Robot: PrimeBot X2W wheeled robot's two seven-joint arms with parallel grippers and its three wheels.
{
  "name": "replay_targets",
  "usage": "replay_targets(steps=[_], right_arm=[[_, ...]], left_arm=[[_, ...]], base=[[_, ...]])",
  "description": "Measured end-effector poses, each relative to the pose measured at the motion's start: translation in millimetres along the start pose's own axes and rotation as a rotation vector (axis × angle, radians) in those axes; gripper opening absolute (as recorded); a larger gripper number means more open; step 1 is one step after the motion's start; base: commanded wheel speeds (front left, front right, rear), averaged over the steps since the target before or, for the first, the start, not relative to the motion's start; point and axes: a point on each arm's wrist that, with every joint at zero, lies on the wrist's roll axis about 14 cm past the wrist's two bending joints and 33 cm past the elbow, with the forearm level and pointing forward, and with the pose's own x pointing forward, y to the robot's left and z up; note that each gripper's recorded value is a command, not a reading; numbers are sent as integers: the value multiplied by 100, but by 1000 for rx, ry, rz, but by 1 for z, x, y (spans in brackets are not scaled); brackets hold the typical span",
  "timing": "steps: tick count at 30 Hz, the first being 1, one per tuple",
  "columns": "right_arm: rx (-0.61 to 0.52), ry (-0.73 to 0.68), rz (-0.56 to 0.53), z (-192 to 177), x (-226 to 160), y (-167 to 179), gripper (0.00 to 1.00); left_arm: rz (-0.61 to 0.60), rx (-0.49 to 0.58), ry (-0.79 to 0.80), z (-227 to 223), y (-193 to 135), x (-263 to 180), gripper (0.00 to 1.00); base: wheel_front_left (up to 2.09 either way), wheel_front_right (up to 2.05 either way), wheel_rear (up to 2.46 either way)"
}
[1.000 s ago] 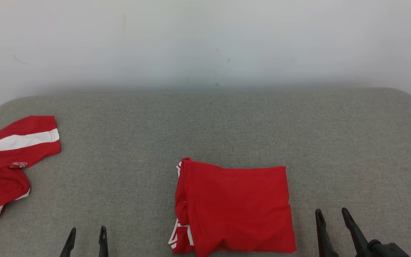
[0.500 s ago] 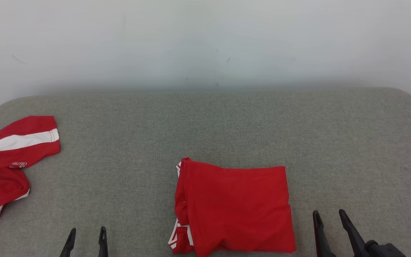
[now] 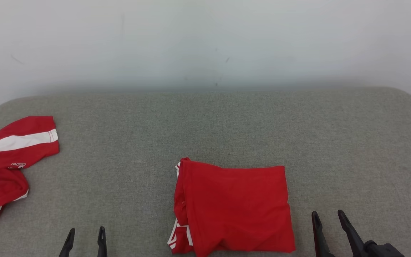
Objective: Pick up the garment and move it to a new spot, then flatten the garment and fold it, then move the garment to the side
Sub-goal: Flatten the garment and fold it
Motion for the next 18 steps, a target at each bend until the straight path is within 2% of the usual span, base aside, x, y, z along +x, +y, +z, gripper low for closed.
replay_targets(steps=[18], right_arm=[[1,5,2,-2,0,1,100]], left_arm=[[0,0,3,-1,0,0,100]], base=[[0,0,0]])
